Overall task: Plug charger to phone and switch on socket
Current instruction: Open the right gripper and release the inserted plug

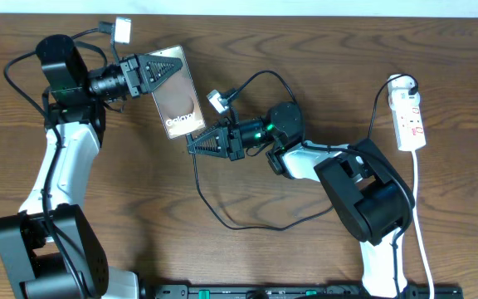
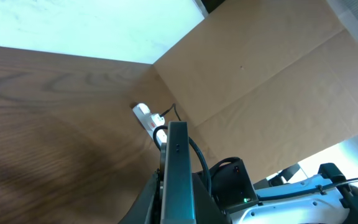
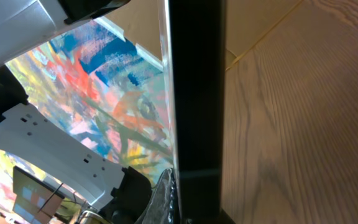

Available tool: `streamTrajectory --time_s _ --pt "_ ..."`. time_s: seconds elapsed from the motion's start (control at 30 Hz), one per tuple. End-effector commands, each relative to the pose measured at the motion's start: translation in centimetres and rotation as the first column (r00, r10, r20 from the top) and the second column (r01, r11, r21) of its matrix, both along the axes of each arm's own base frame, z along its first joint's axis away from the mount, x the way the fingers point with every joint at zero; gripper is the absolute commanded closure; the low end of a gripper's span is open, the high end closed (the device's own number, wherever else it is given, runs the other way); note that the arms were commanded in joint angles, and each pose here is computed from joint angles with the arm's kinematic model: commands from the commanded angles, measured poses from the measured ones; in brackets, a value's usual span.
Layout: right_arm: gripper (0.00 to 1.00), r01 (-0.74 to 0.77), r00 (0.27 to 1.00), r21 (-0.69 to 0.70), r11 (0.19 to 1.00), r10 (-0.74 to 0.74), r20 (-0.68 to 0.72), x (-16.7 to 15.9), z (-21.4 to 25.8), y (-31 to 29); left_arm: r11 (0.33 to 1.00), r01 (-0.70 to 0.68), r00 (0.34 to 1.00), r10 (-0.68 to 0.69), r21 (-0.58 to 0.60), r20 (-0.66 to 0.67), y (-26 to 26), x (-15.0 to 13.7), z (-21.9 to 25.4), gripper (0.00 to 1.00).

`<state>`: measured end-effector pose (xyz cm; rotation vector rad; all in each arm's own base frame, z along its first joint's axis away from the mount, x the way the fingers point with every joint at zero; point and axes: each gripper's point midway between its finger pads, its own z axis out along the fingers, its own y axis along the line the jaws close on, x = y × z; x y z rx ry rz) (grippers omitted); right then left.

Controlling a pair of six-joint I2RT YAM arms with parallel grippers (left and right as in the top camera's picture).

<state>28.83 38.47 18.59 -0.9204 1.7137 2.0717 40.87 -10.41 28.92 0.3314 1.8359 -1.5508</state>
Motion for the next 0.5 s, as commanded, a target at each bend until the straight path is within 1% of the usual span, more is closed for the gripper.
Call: streamTrajectory --time_s 0.0,0.17,0.27,0.37,0.43,0.47 --pt "0.99 0.122 0.992 0.046 0.991 -0.122 0.008 2.39 1.3 0.23 0.996 0.089 0.996 -0.089 -0.02 -0.025 -1.24 -1.58 -0.59 0.93" --pt "0.99 0.122 0.992 0.046 0.991 -0.122 0.008 2.39 1.29 0.23 0.996 0.088 0.996 -0.089 -0.02 -0.026 -1.23 -1.56 -0.59 0.93" --pt "0.97 0.122 0.992 0.046 0.992 -0.122 0.008 2.38 1.29 0.23 0.996 0.088 0.996 -0.089 -0.02 -0.025 -1.23 -1.56 -0.59 0.93" --pt "0.9 0.122 0.993 0.046 0.992 -0.122 0.008 2.38 1.29 0.23 0.996 0.088 0.996 -0.088 -0.02 -0.024 -1.22 -1.56 -0.58 0.92" --pt "0.82 0.122 0.992 0.046 0.991 -0.122 0.007 2.41 1.28 0.2 0.996 0.087 0.996 -0.088 -0.02 -0.024 -1.22 -1.55 -0.59 0.93" --pt "0.75 0.122 0.992 0.046 0.992 -0.122 0.007 2.4 1.28 0.2 0.996 0.086 0.996 -0.087 -0.02 -0.024 -1.17 -1.54 -0.59 0.92"
